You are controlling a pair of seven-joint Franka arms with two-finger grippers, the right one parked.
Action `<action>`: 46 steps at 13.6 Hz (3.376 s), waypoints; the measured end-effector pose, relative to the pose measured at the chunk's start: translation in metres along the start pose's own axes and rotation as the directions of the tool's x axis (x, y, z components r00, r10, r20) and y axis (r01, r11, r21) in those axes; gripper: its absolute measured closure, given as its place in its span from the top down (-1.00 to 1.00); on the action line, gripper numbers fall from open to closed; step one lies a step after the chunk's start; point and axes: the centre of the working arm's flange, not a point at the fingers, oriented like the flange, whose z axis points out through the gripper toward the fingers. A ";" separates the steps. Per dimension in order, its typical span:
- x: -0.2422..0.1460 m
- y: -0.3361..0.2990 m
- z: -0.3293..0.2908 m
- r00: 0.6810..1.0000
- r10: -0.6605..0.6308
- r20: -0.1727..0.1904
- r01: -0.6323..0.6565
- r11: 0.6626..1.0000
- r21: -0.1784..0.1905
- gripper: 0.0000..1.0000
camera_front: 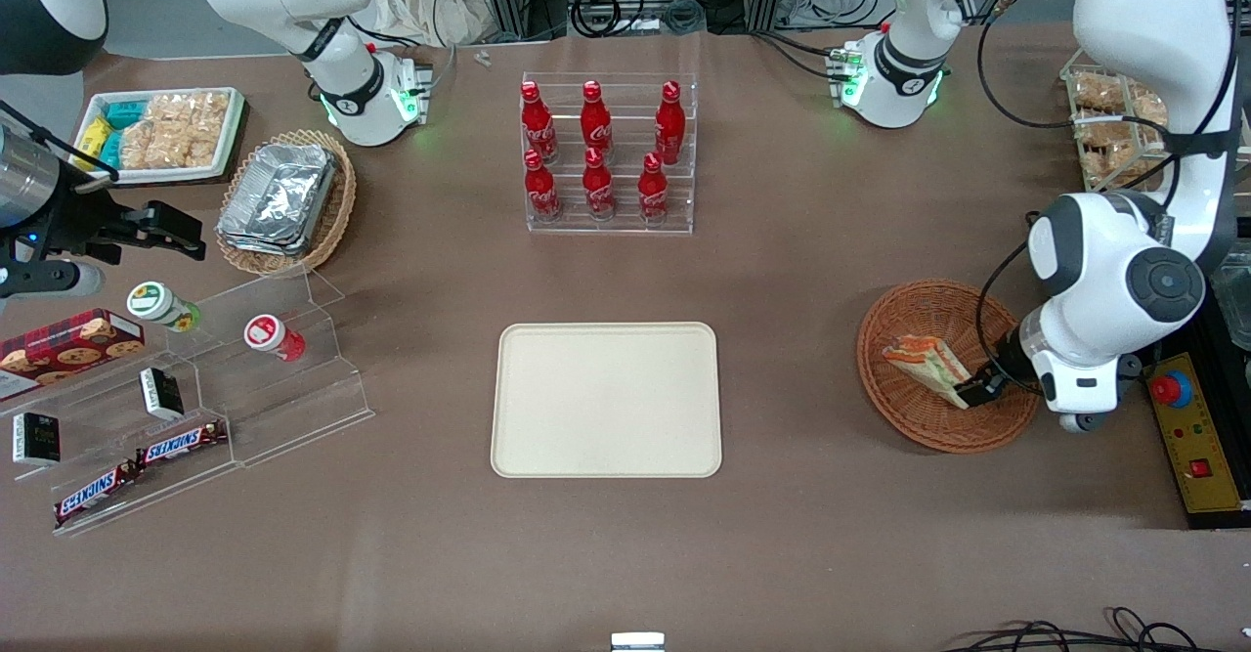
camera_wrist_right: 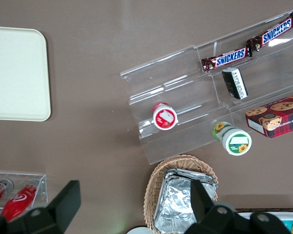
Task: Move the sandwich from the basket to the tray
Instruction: 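Close the left gripper on the wrapped sandwich and lift it, then carry the sandwich with the left gripper over the cream tray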
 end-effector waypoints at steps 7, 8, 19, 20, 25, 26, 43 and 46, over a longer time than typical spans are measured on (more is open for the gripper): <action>-0.019 0.004 0.049 0.997 -0.076 -0.001 0.076 0.997 -0.021 0.98; -0.022 0.002 0.055 0.997 -0.075 -0.002 0.075 0.997 -0.025 0.97; -0.029 -0.005 0.059 0.994 -0.105 0.023 0.105 0.994 0.014 -0.23; -0.027 -0.003 0.044 0.994 -0.108 0.036 0.106 0.994 0.035 -0.30; -0.036 0.039 -0.086 0.995 -0.058 0.082 0.051 0.995 0.087 -0.43; -0.042 0.051 -0.112 0.996 -0.038 0.082 0.031 0.996 0.078 -0.48; -0.299 0.258 0.013 0.637 0.771 -0.016 -0.769 0.635 -0.071 -0.68; -0.318 0.271 0.065 0.614 0.789 0.008 -0.786 0.613 -0.077 -0.68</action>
